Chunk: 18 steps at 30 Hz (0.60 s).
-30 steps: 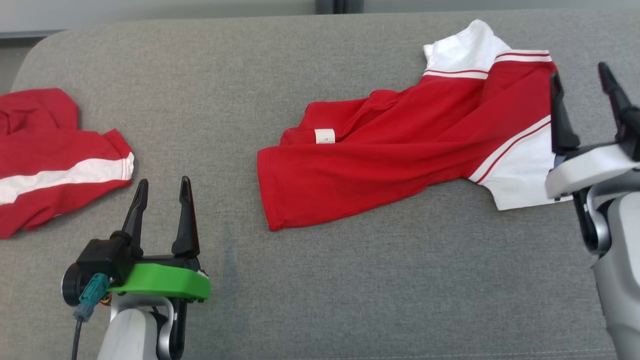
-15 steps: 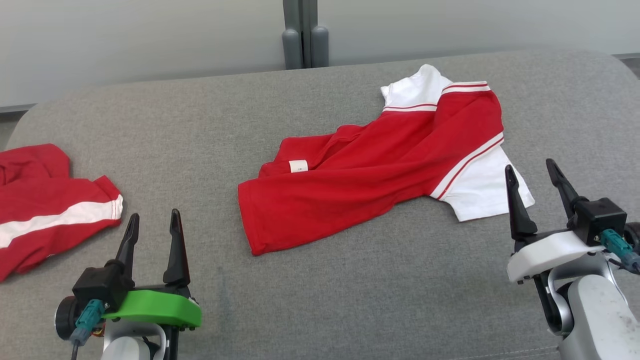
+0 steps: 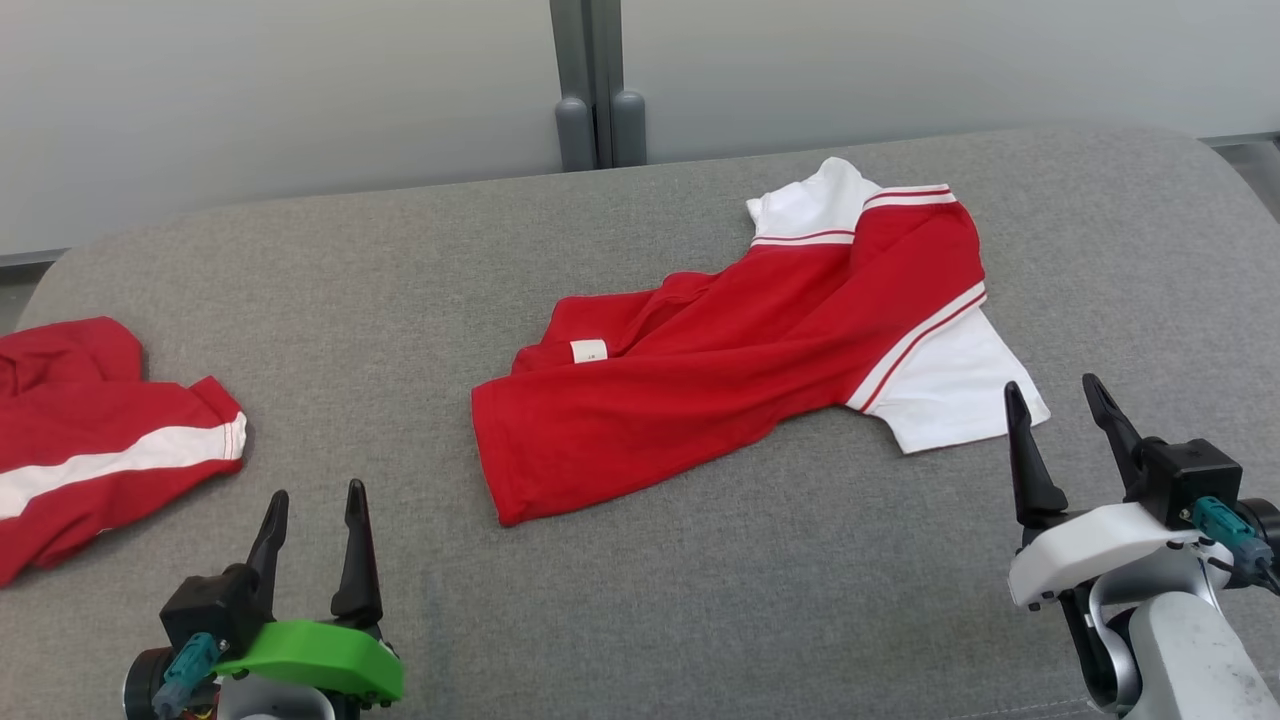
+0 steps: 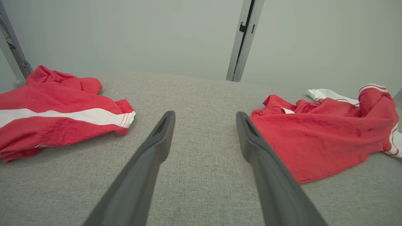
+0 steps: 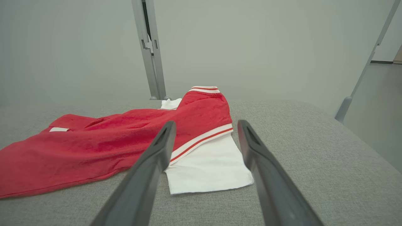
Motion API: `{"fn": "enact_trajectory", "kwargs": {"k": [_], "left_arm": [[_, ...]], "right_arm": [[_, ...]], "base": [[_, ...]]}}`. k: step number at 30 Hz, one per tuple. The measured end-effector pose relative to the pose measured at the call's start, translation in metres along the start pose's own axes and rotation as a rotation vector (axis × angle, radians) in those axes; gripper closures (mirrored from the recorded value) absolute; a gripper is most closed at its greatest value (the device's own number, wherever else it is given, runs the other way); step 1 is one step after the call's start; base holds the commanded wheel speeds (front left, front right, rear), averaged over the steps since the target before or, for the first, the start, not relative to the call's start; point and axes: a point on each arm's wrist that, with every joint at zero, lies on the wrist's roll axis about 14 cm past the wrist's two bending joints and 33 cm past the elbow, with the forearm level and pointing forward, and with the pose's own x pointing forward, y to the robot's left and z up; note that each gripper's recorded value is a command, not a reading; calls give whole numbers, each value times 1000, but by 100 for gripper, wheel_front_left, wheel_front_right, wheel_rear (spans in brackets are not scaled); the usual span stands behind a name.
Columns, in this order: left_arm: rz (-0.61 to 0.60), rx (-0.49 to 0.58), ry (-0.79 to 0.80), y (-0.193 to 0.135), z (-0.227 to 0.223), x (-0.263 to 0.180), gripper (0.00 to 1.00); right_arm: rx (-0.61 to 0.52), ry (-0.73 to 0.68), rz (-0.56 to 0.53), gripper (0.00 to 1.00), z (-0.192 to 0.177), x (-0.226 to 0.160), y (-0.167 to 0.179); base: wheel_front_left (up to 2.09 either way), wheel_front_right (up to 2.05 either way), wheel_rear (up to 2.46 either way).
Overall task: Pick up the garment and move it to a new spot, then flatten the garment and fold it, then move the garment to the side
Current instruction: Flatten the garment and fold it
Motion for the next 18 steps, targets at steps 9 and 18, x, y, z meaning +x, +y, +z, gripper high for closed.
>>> {"fn": "enact_trajectory", "kwargs": {"k": [9, 18], "left_arm": [[7, -10, 12, 2, -4, 0, 0], [-1, -19, 34, -2, -12, 2, 0]], "right_arm": [[12, 4, 1, 0, 0, 4, 1], [32, 45, -10, 0, -8, 10, -3]], "base": [[0, 0, 0], [0, 0, 0]]}}
